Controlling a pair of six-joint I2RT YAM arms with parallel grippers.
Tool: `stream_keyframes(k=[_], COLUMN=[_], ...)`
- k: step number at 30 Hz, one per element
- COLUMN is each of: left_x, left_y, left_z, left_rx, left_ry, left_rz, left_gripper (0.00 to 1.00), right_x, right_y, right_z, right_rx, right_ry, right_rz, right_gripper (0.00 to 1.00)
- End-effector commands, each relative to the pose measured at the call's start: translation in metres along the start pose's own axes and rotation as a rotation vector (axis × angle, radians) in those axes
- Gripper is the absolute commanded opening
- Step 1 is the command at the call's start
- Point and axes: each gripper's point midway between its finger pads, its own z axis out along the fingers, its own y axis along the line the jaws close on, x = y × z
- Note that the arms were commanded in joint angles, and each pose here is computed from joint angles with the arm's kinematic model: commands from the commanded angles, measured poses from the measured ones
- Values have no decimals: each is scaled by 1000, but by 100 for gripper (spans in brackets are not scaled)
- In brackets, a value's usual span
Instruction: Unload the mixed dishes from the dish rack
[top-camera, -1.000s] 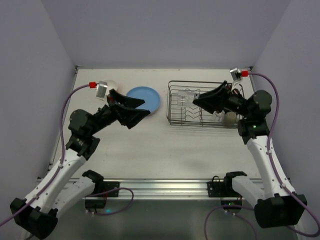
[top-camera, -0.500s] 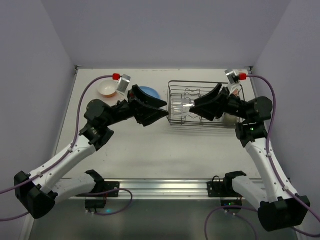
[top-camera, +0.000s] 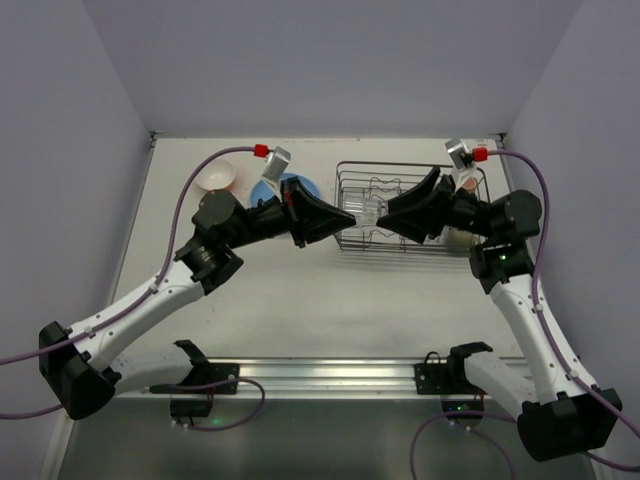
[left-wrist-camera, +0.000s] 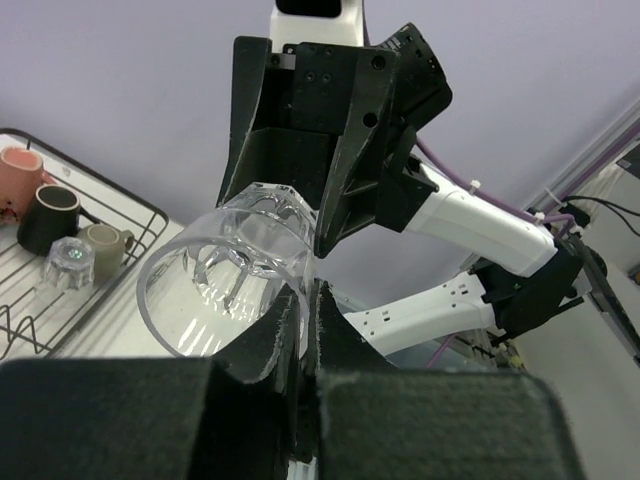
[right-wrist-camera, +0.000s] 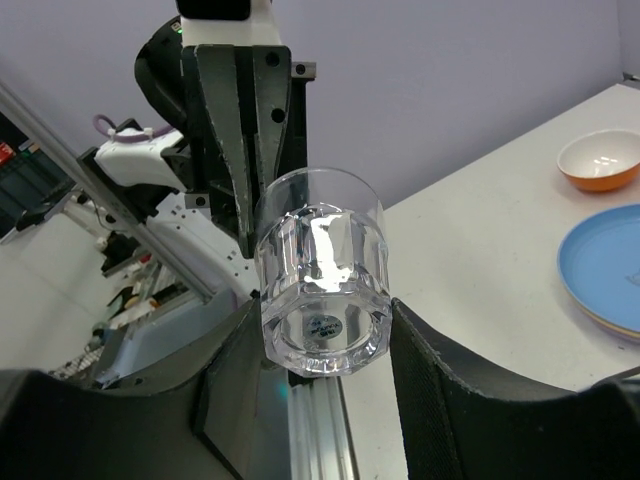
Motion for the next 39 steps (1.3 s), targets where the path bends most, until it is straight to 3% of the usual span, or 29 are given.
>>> stream_keyframes(k=[1, 2, 4, 7, 9, 12, 13, 14, 15, 16, 18, 19, 21, 25, 31, 34, 39], left_x=[-19, -21, -23, -31, -36, -49, -54, -54, -57, -45, -55, -36, -31, 21, 52, 57, 56], left_y=[-8, -10, -9, -15, -15, 10, 29, 46, 61, 111, 141, 173, 209, 277, 315, 325, 336], left_z=[3, 2, -1, -9, -15, -24, -34, -44, -53, -89, -132, -174, -223, -279, -316, -328, -324], left_rx=[-3, -5, -19, -27, -61, -251, -389, -496, -605, -920, -1240, -1500, -1690, -1774, -1908, -1951, -1907], left_ry=[-39, -47, -62, -103, -118, -125, -132, -116, -116, -75, -85, 23, 102, 381, 723, 800, 769], left_rz=[49, 56, 74, 102, 123, 167, 163, 184, 184, 171, 167, 191, 143, -42, -115, -131, -174], left_gripper=[0, 0, 0, 0, 0, 0, 0, 0, 0, 0, 0, 0, 0, 0, 0, 0, 0], right_x=[-11, -11, -10, -8, -8, -10, -11, -19, -17, -19, -19, -24, -23, -16, -10, -5, -1], right_y=[11, 10, 8, 5, 3, -10, -19, -19, -43, -50, -56, -65, -61, -56, -43, -39, -37], right_z=[4, 4, 4, 4, 5, 0, -4, -7, -15, -21, -38, -48, -58, -68, -82, -84, -82], right_rx=[-23, -21, -22, -24, -20, 55, 107, 160, 318, 392, 528, 622, 671, 721, 765, 756, 729], right_ry=[-8, -6, -5, -12, -11, -28, -39, -59, -79, -93, -98, -131, -124, -81, -54, -33, -28], right_rz=[-66, -68, -65, -49, -44, -20, -17, -112, -45, -58, -81, -89, -103, -116, -175, -188, -201], right_gripper=[0, 0, 19, 98, 99, 99, 99, 99, 99, 99, 99, 99, 99, 99, 99, 99, 99])
